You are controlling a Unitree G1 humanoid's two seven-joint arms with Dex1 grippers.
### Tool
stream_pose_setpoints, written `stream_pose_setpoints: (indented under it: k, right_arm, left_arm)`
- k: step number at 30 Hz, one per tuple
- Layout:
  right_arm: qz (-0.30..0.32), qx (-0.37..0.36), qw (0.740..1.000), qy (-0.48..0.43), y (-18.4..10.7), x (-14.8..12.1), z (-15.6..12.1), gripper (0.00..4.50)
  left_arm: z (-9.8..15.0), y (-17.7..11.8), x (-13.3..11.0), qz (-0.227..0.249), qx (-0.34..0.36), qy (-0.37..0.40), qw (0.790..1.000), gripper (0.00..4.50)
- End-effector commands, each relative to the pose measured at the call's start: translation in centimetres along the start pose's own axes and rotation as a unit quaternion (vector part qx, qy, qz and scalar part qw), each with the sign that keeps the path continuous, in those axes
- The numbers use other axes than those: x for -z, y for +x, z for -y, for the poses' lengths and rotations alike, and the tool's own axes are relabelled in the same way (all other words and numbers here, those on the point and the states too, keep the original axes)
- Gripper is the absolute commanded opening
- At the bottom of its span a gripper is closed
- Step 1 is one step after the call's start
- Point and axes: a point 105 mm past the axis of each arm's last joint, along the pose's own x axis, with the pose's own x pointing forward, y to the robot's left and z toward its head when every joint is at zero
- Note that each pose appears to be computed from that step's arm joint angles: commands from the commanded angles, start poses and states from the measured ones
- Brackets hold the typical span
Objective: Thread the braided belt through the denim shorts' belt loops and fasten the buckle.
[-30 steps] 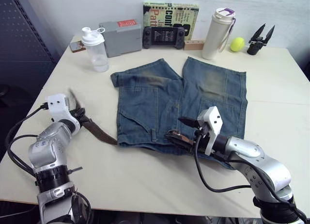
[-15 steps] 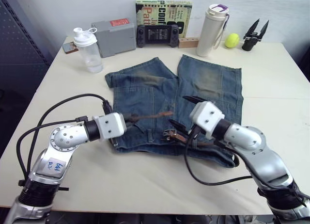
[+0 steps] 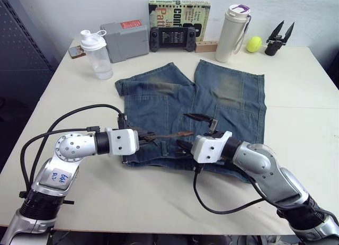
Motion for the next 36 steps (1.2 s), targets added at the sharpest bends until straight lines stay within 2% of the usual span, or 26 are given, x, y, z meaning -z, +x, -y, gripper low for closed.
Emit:
stream_pose_setpoints:
  k: [1,2,6,11,14,16,17,20,26,28,32,36]
  right_arm:
    - [0.028,-0.001,1.000,-0.009,-0.1,-1.4,0.0,2.42]
    - [0.029,-0.005,1.000,-0.007,-0.1,-1.5,-0.1,1.76]
    - [0.031,-0.011,0.999,-0.008,-0.1,-1.7,-0.5,0.02]
    - [0.021,-0.011,1.000,-0.011,0.0,-1.5,-0.7,0.02]
    - [0.015,-0.007,1.000,-0.005,0.2,-1.3,-0.7,0.02]
    - [0.008,0.000,1.000,0.000,0.3,-1.0,-0.6,0.00]
    - [0.003,0.005,1.000,0.003,0.3,-0.9,-0.5,0.00]
    - [-0.007,0.016,1.000,0.009,0.4,-0.4,-0.1,0.00]
    - [-0.005,0.024,1.000,0.014,0.6,-0.4,0.4,0.00]
    - [-0.003,0.029,0.999,0.015,0.7,-0.4,0.6,0.00]
    - [0.003,0.033,0.999,0.017,1.0,-0.6,0.8,0.00]
    - [0.009,0.029,0.999,0.017,1.2,-0.8,0.7,0.00]
  left_arm:
    - [-0.5,0.0,-0.4,0.006,-0.012,0.020,1.000,0.07]
    - [-0.6,0.1,-0.4,0.007,-0.016,0.021,1.000,0.07]
    - [-0.9,0.2,-0.3,0.005,-0.026,0.021,0.999,0.07]
    - [-1.2,0.3,0.2,-0.012,-0.033,0.026,0.999,0.07]
    - [-1.8,0.3,-0.1,0.000,-0.056,0.011,0.998,0.07]
    - [-1.6,0.1,-0.3,0.008,-0.050,-0.013,0.999,1.08]
    - [-1.7,-0.1,-0.4,0.010,-0.051,-0.018,0.998,1.38]
    - [-1.9,-1.0,-1.2,0.022,-0.052,-0.043,0.997,2.65]
    - [-4.1,-5.0,-2.6,0.065,-0.099,-0.178,0.977,2.65]
    - [-4.1,-6.7,-2.2,0.060,-0.105,-0.236,0.964,2.65]
    - [-4.1,-9.6,-0.7,0.066,-0.147,-0.342,0.926,2.65]
    - [-3.5,-10.9,0.2,0.068,-0.171,-0.382,0.906,2.65]
